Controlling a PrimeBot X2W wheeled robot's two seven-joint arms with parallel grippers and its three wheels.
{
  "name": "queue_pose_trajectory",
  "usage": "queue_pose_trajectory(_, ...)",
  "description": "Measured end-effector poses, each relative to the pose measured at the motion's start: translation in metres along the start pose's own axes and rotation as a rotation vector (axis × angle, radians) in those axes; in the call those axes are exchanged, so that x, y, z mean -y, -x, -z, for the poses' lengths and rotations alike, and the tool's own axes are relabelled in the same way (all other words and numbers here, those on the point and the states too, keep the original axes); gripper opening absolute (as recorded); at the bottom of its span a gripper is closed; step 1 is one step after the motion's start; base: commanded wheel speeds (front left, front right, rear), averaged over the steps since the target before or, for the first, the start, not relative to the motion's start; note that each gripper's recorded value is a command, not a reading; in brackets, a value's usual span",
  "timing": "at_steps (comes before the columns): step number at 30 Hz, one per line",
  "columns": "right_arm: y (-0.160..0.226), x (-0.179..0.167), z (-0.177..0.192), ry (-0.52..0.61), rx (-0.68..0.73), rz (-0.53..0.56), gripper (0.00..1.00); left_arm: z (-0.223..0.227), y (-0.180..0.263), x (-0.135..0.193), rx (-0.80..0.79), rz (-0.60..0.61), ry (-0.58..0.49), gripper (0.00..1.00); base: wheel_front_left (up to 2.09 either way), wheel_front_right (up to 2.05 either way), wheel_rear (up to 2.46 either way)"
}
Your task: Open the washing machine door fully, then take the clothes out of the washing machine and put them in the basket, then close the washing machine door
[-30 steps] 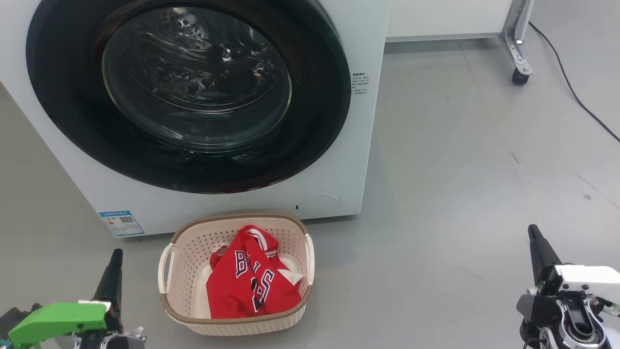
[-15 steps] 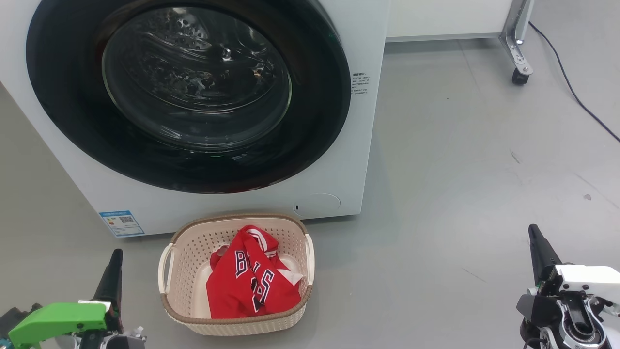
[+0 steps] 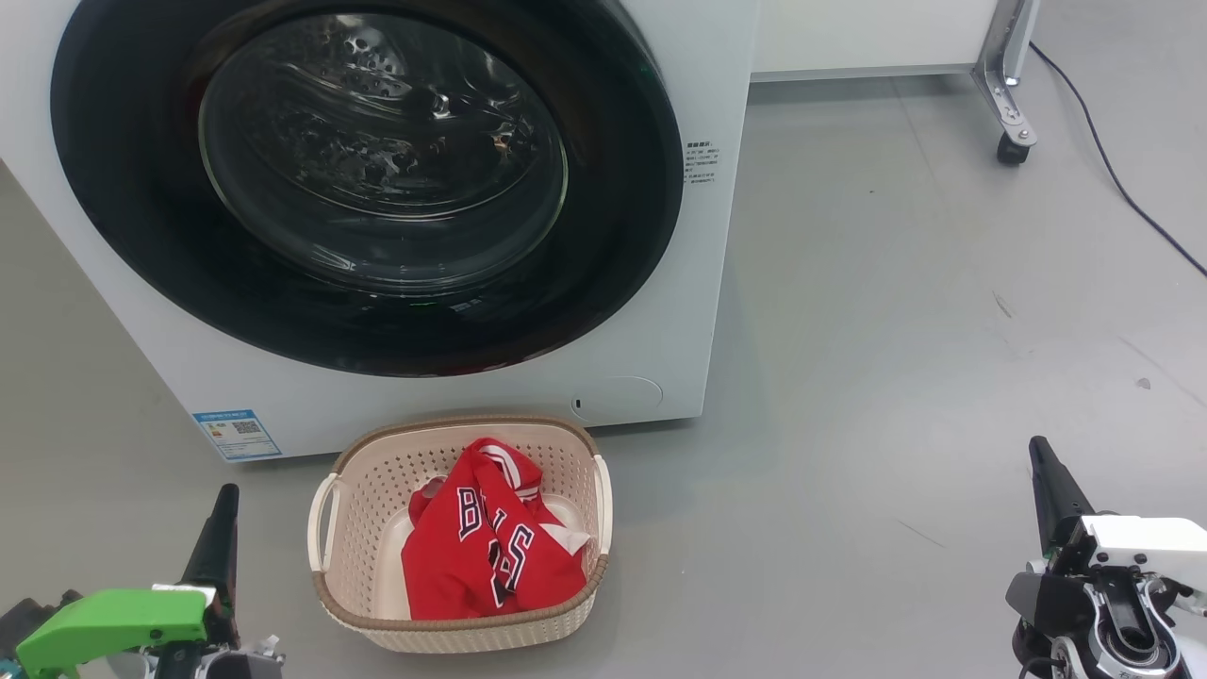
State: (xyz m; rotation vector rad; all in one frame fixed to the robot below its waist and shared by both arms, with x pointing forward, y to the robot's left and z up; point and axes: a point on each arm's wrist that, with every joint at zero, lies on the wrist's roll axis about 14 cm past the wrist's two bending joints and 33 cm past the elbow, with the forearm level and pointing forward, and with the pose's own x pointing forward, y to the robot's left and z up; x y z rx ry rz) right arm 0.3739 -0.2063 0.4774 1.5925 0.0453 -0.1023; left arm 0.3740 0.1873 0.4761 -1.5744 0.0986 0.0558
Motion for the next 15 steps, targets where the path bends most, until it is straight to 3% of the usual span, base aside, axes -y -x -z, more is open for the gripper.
queue_pose_trajectory(15,0.0000,0.0000,0.0008,0.000,-0.006,0.000,0.00,-0.0001,0.0000,0.0000,0.000,0.000,0.000,0.00,0.00,0.00,0.00)
